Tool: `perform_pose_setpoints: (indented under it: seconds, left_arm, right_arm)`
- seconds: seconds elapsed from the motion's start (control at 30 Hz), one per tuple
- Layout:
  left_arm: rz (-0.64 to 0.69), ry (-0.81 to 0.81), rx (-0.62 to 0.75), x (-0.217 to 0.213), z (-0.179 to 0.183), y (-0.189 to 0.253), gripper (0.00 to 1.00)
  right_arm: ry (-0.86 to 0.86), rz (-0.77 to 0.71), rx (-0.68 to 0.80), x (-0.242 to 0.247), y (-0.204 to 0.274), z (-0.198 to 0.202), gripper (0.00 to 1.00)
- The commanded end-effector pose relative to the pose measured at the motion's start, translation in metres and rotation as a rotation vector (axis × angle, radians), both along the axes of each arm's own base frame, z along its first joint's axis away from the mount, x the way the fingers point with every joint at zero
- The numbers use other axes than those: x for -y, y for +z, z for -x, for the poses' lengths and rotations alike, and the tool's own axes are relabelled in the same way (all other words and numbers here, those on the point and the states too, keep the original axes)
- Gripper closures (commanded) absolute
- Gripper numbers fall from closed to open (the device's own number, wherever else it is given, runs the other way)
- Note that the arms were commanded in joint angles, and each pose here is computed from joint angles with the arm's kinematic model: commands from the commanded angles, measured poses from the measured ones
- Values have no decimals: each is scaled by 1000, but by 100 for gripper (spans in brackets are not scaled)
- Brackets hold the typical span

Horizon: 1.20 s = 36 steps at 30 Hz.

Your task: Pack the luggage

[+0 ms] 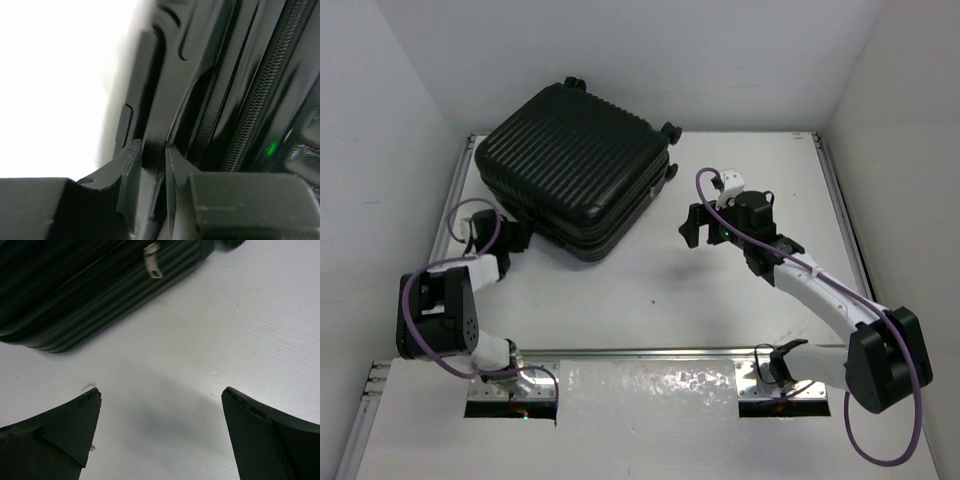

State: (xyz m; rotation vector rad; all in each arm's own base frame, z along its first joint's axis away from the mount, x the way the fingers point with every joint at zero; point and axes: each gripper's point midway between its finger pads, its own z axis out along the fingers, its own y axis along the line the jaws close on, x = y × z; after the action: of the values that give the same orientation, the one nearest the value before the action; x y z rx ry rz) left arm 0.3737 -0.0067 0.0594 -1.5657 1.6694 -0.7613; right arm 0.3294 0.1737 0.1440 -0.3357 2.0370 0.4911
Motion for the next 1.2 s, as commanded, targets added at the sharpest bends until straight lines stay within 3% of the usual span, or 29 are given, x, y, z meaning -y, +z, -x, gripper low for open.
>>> perform_pose_setpoints:
  seconds: [0.0,0.1,0.2,0.23,0.43,0.53,0.63,0.73,0.87,0.93,0.97,1.0,1.03,1.07,1.1,1.17]
  left_arm:
    - [-164,193,-83,-88,-12,19,100]
    - [-229,56,-29,-103,-48,52,100]
    - [-260,-54,-76,-98,-58,66,67]
    - [-256,-64,-94,-96,-53,66,50]
    - [-405,63,-104,-116,-9,119,31]
    - [-475,179,-44,-129,10,163,29]
    - [-498,257,4,-138,15,193,26]
    - [-486,209,-8,-138,-4,201,27]
    - [-446,81,-67,-127,-27,169,27]
    - [-423,20,-5,-114,-36,167,27]
    - [-408,7,-20,-112,-34,153,27]
    - [-405,-3,-16,-110,-35,149,28]
    - [-385,-31,-26,-105,-36,140,27]
    - [-374,-39,-52,-103,-33,128,27]
    - [-369,-47,-59,-102,-34,122,27]
    - [-355,-79,-80,-101,-41,104,27]
  right_arm:
    - [3,-48,77,-9,31,-16,1]
    - [18,-30,66,-12,26,-21,1]
    - [51,8,30,-21,8,-37,1]
    - [54,19,22,-23,4,-43,1]
    - [28,40,21,-39,-5,-95,1]
    - [-78,48,105,-36,19,-138,1]
    - [-125,-54,215,-40,55,-173,1]
    - [-145,-145,280,-42,91,-198,1]
    - [-173,-302,256,-52,107,-252,3]
    - [-166,-320,207,-55,94,-272,4]
    - [-117,-359,263,-67,135,-288,4]
    - [-113,-309,104,-77,65,-303,5]
    - [-79,-325,75,-87,59,-312,7]
    - [-6,-405,98,-105,94,-318,12]
    - [26,-420,10,-118,50,-320,16]
    - [146,-516,-113,-144,23,-292,27]
